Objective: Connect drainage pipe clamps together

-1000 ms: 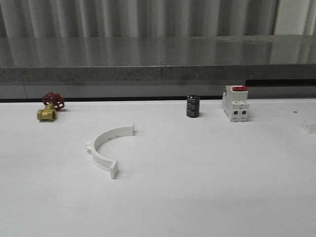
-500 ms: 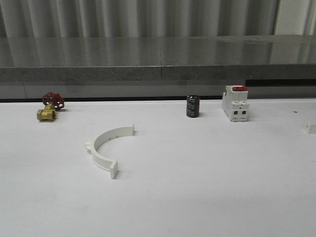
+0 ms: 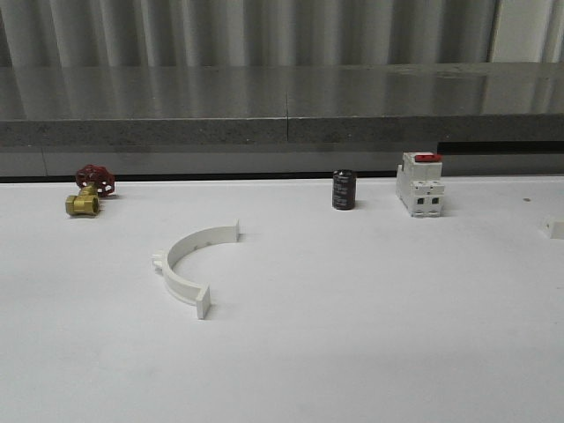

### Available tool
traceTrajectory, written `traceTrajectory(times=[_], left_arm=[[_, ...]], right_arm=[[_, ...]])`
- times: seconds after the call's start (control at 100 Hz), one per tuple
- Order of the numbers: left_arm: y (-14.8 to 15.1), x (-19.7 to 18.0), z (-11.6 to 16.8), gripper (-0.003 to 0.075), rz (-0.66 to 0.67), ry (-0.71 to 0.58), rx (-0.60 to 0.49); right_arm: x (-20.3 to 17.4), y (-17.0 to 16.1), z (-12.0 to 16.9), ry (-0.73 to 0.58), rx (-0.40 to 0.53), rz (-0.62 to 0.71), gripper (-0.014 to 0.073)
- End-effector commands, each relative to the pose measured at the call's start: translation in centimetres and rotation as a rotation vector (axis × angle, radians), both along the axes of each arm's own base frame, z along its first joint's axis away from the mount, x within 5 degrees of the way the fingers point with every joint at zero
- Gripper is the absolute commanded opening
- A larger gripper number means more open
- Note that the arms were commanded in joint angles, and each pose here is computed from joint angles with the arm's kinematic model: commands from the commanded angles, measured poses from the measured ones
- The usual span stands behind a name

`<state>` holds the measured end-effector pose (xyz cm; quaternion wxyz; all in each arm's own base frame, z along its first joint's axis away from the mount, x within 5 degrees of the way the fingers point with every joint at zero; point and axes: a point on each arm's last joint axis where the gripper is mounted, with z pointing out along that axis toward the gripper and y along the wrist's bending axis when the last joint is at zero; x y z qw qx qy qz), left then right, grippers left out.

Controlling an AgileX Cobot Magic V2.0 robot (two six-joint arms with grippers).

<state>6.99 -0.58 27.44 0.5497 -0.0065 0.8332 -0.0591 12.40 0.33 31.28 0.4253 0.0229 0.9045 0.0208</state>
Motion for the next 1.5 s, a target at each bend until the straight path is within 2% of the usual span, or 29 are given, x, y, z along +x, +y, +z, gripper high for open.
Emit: traceTrajectory(times=[0.0,0.19,0.4,0.59,0.8,0.99,1.27,1.49], left_arm=[[-0.1,0.2,1.4,-0.0020,-0.003,-0.087,-0.015],[-0.1,0.2,1.4,-0.0020,-0.003,-0.087,-0.015],[-0.1,0.2,1.4,-0.0020,-0.003,-0.087,-0.012],[-0.1,0.2,1.4,-0.0020,-0.003,-0.087,-0.012],[-0.1,0.2,1.4,-0.0020,-0.003,-0.087,-0.012],[-0.1,0.2,1.4,-0.0020,-0.003,-0.087,-0.012],[-0.1,0.2,1.4,-0.0020,-0.003,-0.087,-0.012],[-0.1,0.2,1.4,-0.0020,-0.003,-0.087,-0.012]], right_arm=[[0.4,0.1,1.5,-0.080,0.022,0.001,0.0520],[2.7,0.2,2.9,-0.011,0.031,0.002,0.0520],[9.0,0.1,4.0,0.145,0.022,-0.012,0.0520],[14.3,-2.5,3.2,0.218,-0.001,-0.079,0.0520],[18.3,-5.9,0.3,0.313,-0.047,-0.100,0.0520],[20.9,-8.5,-3.9,0.381,-0.039,-0.145,0.0520],[23.4,-9.4,-9.1,0.450,-0.030,-0.124,0.0520],[24.2,-9.6,-11.3,0.478,-0.025,-0.123,0.0520]])
